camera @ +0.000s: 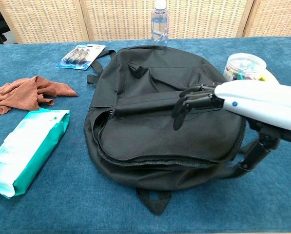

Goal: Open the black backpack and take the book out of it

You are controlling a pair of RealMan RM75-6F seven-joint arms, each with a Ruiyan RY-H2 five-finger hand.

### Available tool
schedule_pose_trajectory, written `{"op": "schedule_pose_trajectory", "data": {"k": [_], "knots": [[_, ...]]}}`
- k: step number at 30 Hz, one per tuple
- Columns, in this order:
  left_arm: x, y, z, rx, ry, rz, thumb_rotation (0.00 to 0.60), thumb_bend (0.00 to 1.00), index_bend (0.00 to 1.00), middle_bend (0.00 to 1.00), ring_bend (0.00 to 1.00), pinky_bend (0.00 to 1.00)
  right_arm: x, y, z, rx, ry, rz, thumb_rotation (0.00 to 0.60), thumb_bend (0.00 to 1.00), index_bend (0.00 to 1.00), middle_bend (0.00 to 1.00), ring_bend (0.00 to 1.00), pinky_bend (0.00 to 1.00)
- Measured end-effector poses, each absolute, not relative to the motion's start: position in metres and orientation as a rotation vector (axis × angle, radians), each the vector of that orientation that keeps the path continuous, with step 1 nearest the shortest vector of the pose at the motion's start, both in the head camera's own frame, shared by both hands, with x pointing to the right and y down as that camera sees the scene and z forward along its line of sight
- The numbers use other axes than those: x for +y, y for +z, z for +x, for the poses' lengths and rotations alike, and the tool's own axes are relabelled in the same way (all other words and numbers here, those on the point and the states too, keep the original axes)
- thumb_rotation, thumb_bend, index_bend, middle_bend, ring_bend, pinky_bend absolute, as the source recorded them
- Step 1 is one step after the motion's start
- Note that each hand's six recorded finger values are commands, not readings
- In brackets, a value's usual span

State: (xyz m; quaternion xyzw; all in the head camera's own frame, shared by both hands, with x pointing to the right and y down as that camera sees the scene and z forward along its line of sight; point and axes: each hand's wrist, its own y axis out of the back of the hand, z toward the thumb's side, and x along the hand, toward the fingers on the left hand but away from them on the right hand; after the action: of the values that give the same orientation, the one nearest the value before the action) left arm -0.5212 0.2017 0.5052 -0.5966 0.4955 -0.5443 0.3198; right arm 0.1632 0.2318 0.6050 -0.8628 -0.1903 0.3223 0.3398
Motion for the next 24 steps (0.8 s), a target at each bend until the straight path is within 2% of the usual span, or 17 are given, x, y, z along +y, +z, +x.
{"op": "schedule_pose_trajectory", "data": {"k": [10, 16, 19, 24], "knots": [[0.202, 0.503, -0.521, 1.306, -1.423, -1.572, 0.6, 0.21, 0.0, 0.0, 0.0, 0.0, 0.236, 0.614, 0.152, -0.475, 0.86, -2.25, 0.6, 0.25, 0.31, 0.23, 0.12, 0.14], [0.202, 0.502, -0.524, 1.321, -1.42, -1.571, 0.6, 0.21, 0.0, 0.0, 0.0, 0.0, 0.239, 0.624, 0.149, -0.47, 0.885, -2.228, 0.6, 0.26, 0.31, 0.24, 0.12, 0.14], [0.202, 0.501, -0.524, 1.322, -1.419, -1.573, 0.6, 0.21, 0.0, 0.0, 0.0, 0.0, 0.238, 0.627, 0.149, -0.469, 0.889, -2.219, 0.6, 0.26, 0.34, 0.28, 0.17, 0.18], [0.201, 0.501, -0.525, 1.322, -1.419, -1.572, 0.6, 0.21, 0.0, 0.0, 0.0, 0.0, 0.235, 0.627, 0.147, -0.506, 0.882, -2.213, 0.6, 0.36, 0.43, 0.42, 0.27, 0.22]]}}
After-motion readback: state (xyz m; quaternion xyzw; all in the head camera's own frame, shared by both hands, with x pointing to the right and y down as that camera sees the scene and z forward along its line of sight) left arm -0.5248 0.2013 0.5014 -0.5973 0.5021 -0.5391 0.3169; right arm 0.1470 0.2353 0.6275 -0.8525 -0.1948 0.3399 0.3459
